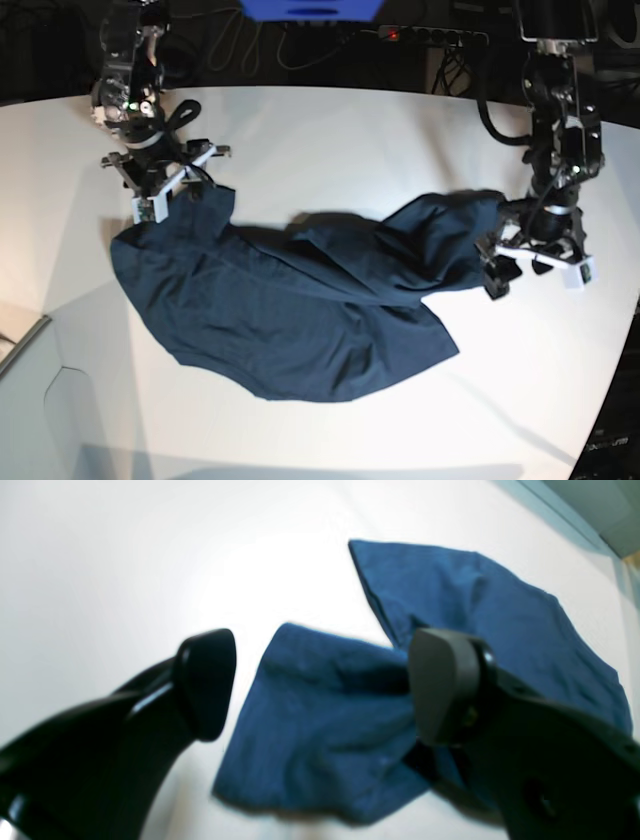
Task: Layout the t-shirt on the table in an organized manner, then fold the t-shirt properly
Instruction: 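Grasp shirt edges with both grippers and stretch them apart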
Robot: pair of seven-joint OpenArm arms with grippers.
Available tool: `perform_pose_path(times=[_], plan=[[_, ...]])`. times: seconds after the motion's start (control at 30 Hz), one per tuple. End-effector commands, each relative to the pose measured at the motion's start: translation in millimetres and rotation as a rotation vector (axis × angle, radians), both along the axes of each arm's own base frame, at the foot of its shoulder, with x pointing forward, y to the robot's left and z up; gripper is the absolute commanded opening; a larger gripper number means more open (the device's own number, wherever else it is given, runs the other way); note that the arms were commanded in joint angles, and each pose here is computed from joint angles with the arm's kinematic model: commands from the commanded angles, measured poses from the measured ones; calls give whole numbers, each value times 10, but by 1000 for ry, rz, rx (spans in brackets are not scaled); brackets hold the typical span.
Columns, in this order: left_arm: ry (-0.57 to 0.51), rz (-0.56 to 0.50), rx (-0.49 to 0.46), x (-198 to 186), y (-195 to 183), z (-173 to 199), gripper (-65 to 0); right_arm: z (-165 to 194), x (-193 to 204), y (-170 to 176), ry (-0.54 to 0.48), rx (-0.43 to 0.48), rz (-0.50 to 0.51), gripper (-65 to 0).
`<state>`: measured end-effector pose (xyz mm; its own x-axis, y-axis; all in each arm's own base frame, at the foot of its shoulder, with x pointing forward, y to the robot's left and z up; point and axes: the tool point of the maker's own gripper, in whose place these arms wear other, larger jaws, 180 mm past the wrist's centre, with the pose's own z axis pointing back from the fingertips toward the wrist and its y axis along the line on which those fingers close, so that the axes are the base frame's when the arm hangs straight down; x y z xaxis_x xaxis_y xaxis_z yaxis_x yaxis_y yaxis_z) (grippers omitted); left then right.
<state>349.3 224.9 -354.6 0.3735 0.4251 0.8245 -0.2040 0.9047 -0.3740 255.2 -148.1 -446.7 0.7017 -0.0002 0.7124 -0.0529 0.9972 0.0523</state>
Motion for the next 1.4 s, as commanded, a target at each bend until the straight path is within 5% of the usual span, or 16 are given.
perform_pose_path(times=[0.0, 0.33, 0.8, 0.87, 0.93, 1.07, 1.23, 1.37], plan=[[-42, 5, 8, 85, 51, 110, -130, 50, 74, -6, -31, 6, 3, -356], [17, -21, -31, 457, -128, -139, -130, -256, 28, -130, 51, -4, 8, -358], [145, -44, -97, 460, -419, -631, -136, -286, -24, -130, 67, -4, 8, -358], [163, -43, -109, 476, -459, -696, -195, -300, -54, -136, 70, -6, 9, -358], [180, -36, -116, 466, -454, -756, -323, -305, -63, -136, 73, -6, 9, -358], [180, -36, -117, 462, -456, -757, -650, -307, -65, -142, 74, -7, 9, -358], [61, -62, -89, 531, -469, -330, -650, -304, -65, -167, 74, -13, 10, -358], [-133, -73, -47, 639, -426, 413, -649, -293, -43, -167, 70, -13, 10, -358]])
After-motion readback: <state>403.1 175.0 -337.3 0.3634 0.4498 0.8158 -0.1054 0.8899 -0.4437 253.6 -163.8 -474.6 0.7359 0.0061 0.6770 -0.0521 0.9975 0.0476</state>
